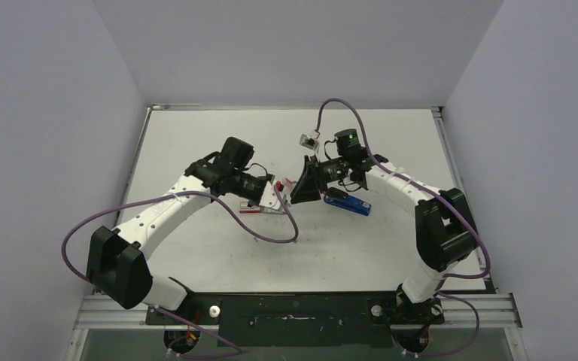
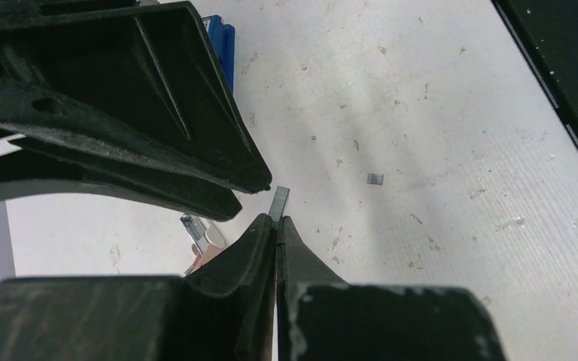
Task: Load the staples into the stapler
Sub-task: Move the stapler to the center of the board.
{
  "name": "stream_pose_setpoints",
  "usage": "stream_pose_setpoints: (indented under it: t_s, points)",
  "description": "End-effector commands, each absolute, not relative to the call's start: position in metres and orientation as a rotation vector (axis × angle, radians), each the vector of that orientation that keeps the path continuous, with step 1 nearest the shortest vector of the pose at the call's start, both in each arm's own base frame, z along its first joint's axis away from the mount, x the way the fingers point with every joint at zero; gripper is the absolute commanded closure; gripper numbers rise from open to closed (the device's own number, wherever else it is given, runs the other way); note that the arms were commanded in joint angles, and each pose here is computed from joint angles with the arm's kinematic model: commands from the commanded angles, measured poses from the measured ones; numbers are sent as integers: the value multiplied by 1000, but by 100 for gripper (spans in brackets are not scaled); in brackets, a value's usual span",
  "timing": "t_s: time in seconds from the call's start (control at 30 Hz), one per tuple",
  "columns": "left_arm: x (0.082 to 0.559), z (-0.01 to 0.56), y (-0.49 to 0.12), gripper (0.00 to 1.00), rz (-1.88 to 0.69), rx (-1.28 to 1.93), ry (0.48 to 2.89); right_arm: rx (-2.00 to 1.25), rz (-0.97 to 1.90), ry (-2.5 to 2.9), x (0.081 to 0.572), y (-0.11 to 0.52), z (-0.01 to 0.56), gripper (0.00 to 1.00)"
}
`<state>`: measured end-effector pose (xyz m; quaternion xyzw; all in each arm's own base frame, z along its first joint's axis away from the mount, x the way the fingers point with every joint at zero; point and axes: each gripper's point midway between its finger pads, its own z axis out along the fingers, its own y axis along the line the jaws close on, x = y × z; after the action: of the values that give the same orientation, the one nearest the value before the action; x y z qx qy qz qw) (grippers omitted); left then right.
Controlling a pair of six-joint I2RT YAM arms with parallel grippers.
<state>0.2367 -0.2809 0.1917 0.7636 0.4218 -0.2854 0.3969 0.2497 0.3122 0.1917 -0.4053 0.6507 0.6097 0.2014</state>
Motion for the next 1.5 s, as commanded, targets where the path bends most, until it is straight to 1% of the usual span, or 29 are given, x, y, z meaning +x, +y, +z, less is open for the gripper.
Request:
stream_pose_setpoints:
  t_s: [0.0, 0.2, 0.33, 0.43, 0.53, 0.63, 0.77, 0.9, 1.03, 1.33, 1.4, 1.47]
  points:
    - [246, 208, -284, 100, -729, 1822, 1128, -1212, 1552, 1707, 265, 300, 213, 58]
    - [260, 216, -280, 100, -802, 1626, 1277, -1248, 1367, 1750, 284, 276, 198, 59]
    - [272, 222, -281, 100, -871, 1466, 1386, -1257, 1150, 1785, 309, 262, 180, 58]
    - [279, 225, -277, 100, -957, 1329, 1486, -1297, 978, 1801, 331, 252, 162, 56]
    - [286, 228, -267, 100, -1050, 1189, 1578, -1401, 845, 1809, 351, 248, 139, 52]
    - [293, 228, -256, 100, -1110, 1077, 1666, -1515, 743, 1801, 369, 244, 116, 42]
    - [300, 226, -245, 100, -1177, 953, 1782, -1664, 634, 1774, 385, 245, 86, 34]
    - [307, 223, -235, 100, -1213, 853, 1887, -1783, 567, 1729, 394, 253, 66, 31]
    - [315, 222, -223, 100, -1231, 769, 1945, -1847, 541, 1699, 400, 260, 54, 30]
    - [328, 220, -203, 100, -1235, 679, 1964, -1925, 567, 1685, 410, 271, 32, 30]
    - [330, 220, -201, 100, -1232, 669, 1968, -1940, 588, 1686, 408, 275, 28, 32]
    - [332, 220, -198, 100, -1230, 651, 1978, -1949, 616, 1693, 405, 277, 23, 36]
